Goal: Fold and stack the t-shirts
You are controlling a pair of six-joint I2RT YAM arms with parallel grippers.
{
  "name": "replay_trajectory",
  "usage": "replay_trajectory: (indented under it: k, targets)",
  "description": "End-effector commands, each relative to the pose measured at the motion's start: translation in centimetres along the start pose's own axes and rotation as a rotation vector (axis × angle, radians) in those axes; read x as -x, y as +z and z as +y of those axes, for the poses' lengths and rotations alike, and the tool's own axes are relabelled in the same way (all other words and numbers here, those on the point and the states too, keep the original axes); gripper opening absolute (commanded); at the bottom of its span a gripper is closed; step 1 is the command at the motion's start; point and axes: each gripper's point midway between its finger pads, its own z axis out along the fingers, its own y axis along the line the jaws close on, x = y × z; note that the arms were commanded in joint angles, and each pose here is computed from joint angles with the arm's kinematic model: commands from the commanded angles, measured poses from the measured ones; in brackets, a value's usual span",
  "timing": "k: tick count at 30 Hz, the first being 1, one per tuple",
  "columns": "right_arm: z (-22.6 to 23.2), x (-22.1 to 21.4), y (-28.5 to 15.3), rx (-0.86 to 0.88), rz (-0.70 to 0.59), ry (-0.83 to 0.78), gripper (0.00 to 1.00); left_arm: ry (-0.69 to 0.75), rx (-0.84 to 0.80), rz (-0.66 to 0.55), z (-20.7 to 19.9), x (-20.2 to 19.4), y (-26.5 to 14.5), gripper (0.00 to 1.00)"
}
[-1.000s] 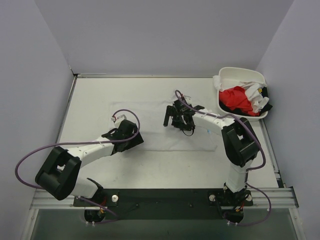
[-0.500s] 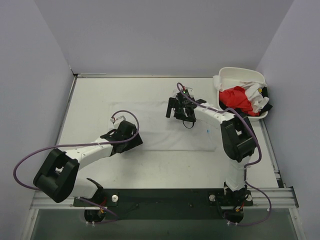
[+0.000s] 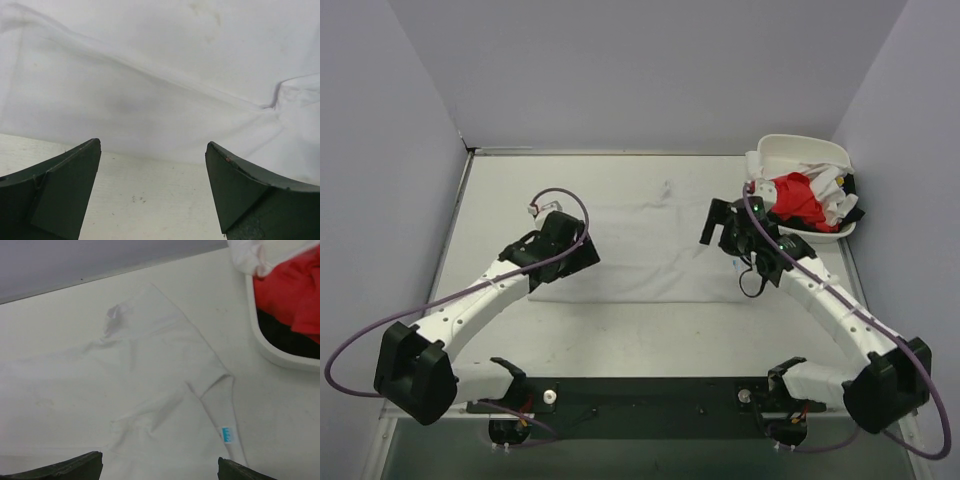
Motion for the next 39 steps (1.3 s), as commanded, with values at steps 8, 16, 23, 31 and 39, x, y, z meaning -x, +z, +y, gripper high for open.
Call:
replay_trajectory:
  k: [8, 16, 23, 31, 39]
  targets:
    - [-5.7, -6.8, -5.7, -0.041, 0.056, 0.096, 1.0, -0.173, 0.188, 0.104, 8.4, 0.7, -0.5, 0.93]
    - [-5.2, -7.3, -6.4, 0.008, 0.065, 0.109, 1.0, -0.314, 0.277, 0.189, 11.8, -1.7, 2.3, 0.88]
    - [-5.2, -7.7, -6.2, 0.012, 0.069, 0.095, 1.0, -0.347, 0.306, 0.196, 12.7, -2.5, 3.0, 0.87]
    - [-3.7, -5.5, -3.0, -0.018, 0.075, 0.085, 1.0, -0.351, 0.229, 0.087, 10.7, 2.3, 1.5, 0.87]
    - [-1.4, -1.0, 3.6, -0.014, 0.145, 0.13, 1.0, -0.357, 0.142, 0.043, 8.3, 8.6, 2.5, 0.86]
